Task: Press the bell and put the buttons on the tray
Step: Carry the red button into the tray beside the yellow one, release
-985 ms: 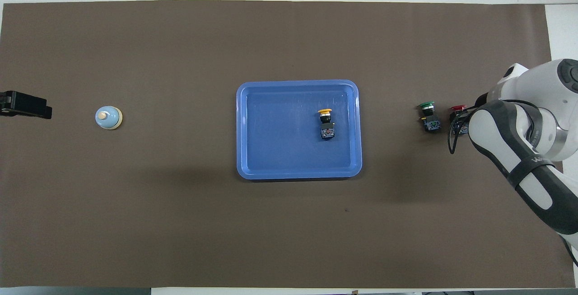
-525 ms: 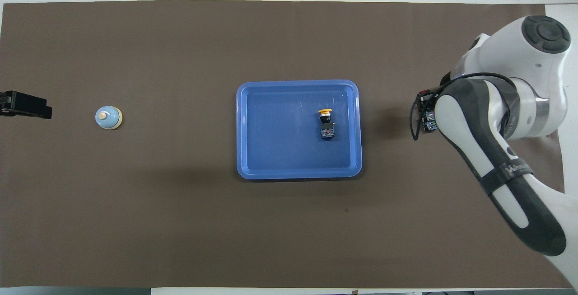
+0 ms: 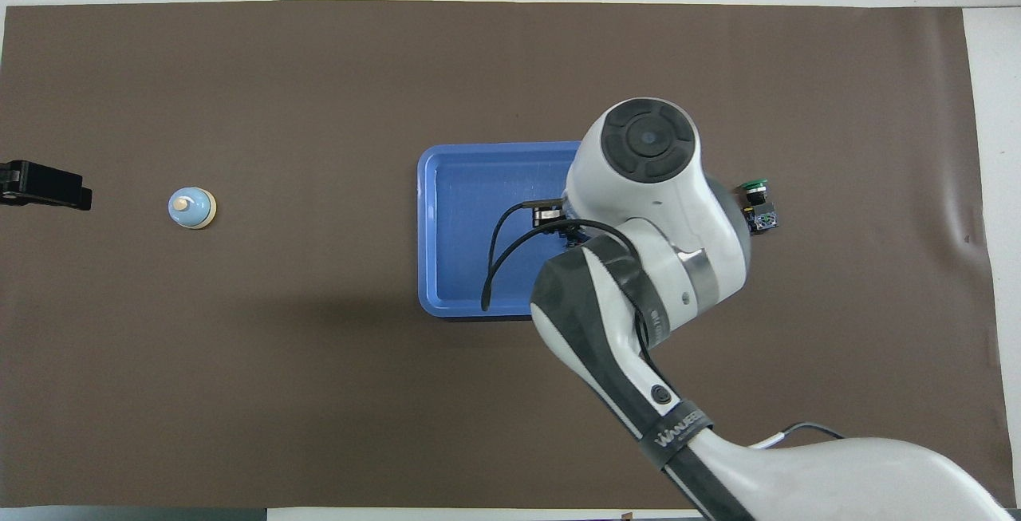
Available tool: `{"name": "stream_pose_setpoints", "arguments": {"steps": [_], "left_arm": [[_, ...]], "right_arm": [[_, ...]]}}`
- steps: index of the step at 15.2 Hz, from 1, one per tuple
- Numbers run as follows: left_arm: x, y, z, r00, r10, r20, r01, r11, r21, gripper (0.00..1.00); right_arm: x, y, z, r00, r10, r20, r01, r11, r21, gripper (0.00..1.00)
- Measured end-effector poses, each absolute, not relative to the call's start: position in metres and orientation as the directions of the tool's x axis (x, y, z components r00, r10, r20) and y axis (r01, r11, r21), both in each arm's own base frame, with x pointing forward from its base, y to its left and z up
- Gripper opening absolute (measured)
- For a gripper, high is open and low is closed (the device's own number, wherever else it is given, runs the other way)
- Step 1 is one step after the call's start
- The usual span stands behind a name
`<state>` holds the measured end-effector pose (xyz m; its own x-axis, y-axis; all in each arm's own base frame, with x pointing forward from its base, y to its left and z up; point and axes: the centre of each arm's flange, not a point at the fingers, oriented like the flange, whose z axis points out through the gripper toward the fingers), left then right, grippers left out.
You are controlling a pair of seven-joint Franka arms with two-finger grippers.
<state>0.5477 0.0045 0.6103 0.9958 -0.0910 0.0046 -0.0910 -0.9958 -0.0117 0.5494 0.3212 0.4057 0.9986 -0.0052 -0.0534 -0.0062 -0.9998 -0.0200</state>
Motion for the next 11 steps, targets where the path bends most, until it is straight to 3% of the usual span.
{"name": "stream_pose_setpoints", "arguments": {"steps": [3, 11], "left_arm": [[0.548, 0.005, 0.610, 0.996, -0.091, 0.005, -0.091, -0.996, -0.012, 1.00], [0.548, 0.005, 0.610, 0.996, -0.091, 0.005, -0.091, -0.996, -0.012, 1.00]], "right_arm": [[0.544, 0.358, 0.388, 0.999, -0.018, -0.032, -0.019, -0.999, -0.035, 0.43], [0.567, 0.351, 0.337, 0.999, -0.051, -0.015, -0.051, -0.998, -0.044, 0.43]]}}
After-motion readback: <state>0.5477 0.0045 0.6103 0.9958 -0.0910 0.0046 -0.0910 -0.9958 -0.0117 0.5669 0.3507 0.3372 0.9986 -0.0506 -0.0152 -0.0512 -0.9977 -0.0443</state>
